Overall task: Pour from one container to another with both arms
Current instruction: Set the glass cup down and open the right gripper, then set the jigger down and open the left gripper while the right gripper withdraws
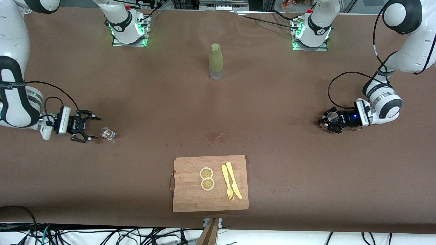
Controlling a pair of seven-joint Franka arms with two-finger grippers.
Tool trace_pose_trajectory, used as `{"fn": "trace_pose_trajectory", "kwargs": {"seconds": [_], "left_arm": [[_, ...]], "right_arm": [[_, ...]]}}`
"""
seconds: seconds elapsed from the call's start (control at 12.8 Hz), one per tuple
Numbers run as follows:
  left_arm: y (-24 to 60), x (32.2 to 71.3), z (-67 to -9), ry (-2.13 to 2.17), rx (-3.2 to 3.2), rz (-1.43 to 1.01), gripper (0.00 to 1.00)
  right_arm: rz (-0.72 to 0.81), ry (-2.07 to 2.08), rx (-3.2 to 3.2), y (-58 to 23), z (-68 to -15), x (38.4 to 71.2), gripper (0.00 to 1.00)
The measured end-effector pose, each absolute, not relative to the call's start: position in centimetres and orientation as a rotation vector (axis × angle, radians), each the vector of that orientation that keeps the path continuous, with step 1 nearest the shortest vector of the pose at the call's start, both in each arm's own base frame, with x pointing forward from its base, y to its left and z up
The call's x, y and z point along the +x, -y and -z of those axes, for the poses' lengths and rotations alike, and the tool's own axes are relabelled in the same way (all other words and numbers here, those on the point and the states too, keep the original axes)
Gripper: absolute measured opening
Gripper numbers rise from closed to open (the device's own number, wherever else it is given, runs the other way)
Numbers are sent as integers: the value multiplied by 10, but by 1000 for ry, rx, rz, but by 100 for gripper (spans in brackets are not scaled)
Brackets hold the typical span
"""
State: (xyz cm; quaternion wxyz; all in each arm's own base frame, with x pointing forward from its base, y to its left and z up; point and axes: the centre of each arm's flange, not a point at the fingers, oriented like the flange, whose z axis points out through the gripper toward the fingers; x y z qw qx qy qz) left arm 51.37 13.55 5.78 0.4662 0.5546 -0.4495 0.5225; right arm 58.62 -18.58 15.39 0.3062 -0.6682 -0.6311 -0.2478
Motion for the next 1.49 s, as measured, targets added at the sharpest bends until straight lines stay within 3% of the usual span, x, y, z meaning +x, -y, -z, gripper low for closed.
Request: {"fn": "trace_pose_trajectory", "kwargs": {"seconds": [0.55, 0.94, 1.1, 1.49], "left_arm": [[-140, 514, -53, 1137, 1404, -1263, 8], [-141, 513, -52, 1140, 1404, -1260, 12], [-141, 513, -52, 1142, 1405, -1261, 29], [-149, 512, -52, 1146, 1420, -1262, 85]], "right_arm": [[248, 1731, -2113, 162, -341, 609, 100], [11, 1580, -2442, 80, -414, 615, 100], [-45, 1483, -2571, 42, -432, 616, 100], [-45, 1228, -2749, -6, -463, 610, 100]]}}
